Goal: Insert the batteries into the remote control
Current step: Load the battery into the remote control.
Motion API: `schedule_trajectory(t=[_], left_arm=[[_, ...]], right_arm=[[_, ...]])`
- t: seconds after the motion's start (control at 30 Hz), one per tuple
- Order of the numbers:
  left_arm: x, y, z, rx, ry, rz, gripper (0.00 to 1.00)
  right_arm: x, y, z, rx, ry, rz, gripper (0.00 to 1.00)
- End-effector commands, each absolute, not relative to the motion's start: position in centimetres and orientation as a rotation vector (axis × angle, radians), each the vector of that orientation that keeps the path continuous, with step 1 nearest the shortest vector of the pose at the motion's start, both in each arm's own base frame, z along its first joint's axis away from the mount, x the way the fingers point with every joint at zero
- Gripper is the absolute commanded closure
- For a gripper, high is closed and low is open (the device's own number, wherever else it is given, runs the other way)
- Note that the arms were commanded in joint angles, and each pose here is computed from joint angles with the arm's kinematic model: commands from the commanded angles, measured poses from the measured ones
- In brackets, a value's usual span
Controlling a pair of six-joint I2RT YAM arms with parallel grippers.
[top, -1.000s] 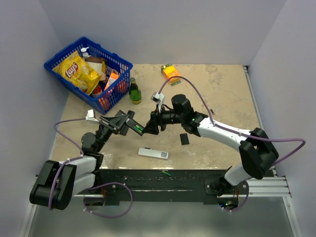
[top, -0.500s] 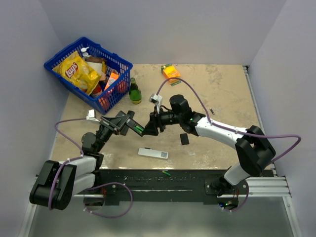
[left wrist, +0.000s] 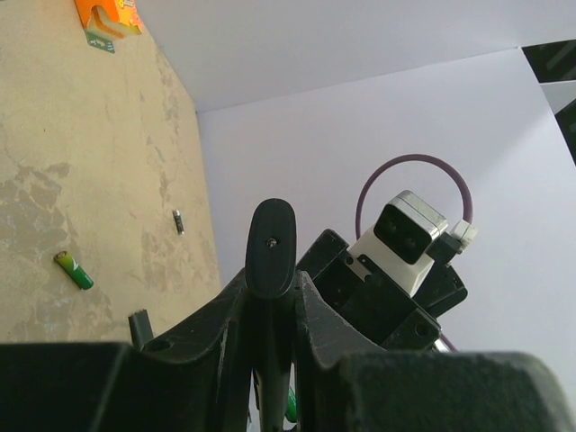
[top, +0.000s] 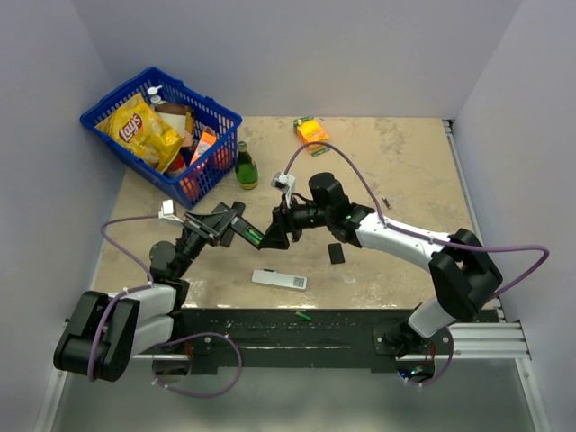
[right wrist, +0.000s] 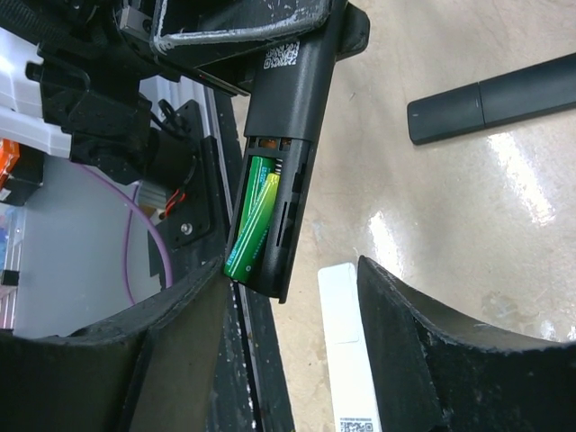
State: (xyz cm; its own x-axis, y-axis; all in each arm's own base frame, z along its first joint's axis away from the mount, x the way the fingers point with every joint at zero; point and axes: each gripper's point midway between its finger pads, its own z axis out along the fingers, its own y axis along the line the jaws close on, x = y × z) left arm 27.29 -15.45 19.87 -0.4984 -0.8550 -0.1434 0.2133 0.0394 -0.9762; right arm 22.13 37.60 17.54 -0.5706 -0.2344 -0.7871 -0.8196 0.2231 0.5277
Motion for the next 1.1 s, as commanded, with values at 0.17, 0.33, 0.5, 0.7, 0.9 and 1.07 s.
schedule_trajectory(t=[0.17, 0.33, 0.5, 0.7, 0.9, 1.07], left_arm=[[21.2, -13.8, 26.5, -0.408, 1.083, -1.682, 1.0], [21.1, -13.9, 26.2, -0.407, 1.097, -1.685, 1.0], [21.0, -14.0, 26.2, -0.401, 1.098, -1.689, 1.0], [20.6, -14.1, 26.5, -0.386, 1.092, -1.703, 1.0], [20.2, -14.1, 26.9, -0.366, 1.078, -1.718, 1.0], [20.0, -14.2, 27.1, -0.354, 1.073, -1.72, 1.0]], right_arm=[[22.3, 37.7, 20.5, -0.999, 1.849, 1.346, 0.31], [22.1, 37.5, 20.9, -1.005, 1.839, 1.344, 0.21], [22.0, 37.4, 21.5, -1.01, 1.818, 1.347, 0.19], [22.5, 37.2, 21.7, -0.986, 1.812, 1.325, 0.19], [23.1, 37.3, 21.7, -0.965, 1.811, 1.319, 0.28], [23.1, 37.5, 21.8, -0.971, 1.8, 1.339, 0.33]])
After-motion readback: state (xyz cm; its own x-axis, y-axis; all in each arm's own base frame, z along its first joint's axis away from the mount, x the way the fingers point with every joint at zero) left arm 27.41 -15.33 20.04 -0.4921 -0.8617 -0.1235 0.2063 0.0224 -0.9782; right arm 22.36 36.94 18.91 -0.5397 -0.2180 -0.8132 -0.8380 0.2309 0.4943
